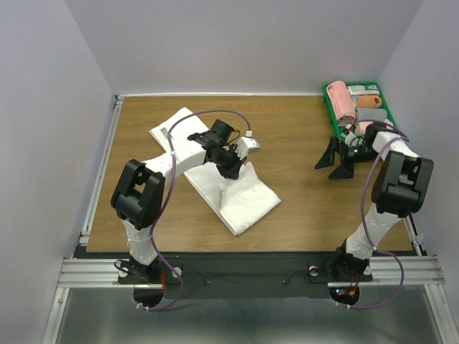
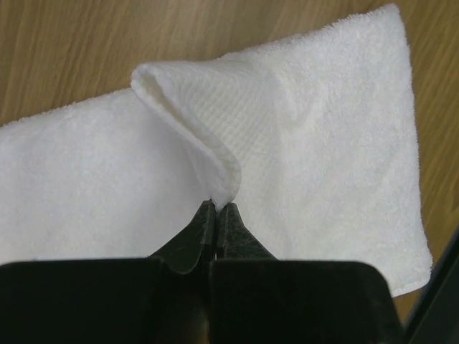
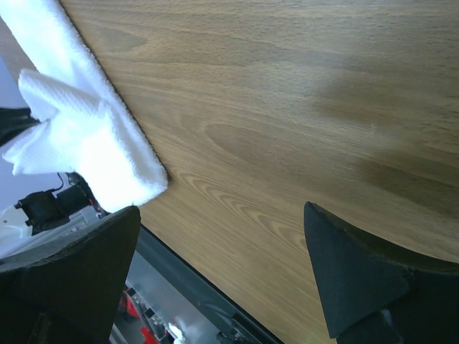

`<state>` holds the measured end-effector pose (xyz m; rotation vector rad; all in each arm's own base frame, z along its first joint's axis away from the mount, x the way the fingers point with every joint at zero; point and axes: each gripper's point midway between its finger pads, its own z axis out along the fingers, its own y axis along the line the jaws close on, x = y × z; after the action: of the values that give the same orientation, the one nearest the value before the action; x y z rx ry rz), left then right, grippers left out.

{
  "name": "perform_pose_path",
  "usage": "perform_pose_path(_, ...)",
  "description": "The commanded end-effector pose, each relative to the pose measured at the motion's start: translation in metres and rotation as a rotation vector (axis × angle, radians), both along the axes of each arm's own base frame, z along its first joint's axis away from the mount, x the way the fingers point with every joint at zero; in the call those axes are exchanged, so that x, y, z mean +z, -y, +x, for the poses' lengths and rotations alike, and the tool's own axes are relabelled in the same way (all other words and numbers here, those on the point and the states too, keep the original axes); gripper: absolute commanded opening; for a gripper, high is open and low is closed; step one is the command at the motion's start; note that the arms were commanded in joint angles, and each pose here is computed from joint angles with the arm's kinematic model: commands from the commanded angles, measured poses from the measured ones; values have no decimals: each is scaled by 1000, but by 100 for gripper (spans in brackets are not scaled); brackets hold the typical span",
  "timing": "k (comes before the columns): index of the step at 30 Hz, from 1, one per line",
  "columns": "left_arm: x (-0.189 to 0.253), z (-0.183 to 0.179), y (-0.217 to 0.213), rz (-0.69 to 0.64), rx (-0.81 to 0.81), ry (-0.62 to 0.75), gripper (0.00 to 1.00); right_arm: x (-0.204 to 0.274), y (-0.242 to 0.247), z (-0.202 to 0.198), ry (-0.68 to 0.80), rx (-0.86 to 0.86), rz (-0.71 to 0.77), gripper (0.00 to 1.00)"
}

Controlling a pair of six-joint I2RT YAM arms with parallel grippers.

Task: Roll the towels
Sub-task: Fold the towel

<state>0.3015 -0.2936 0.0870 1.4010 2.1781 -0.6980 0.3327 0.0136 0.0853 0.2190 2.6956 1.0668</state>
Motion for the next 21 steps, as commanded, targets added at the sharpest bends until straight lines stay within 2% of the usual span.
perform_pose_path(1, 3, 17, -7, -6, 5, 67, 0, 1, -1, -4, 2, 9, 22, 100)
perform_pose_path(10, -10, 35, -25, 11, 48, 67, 0, -2, -1, -5, -7, 11, 22, 100)
perform_pose_path(21, -26, 22, -37, 20, 58, 31, 0, -6, -2, -5, -14, 17, 32, 100)
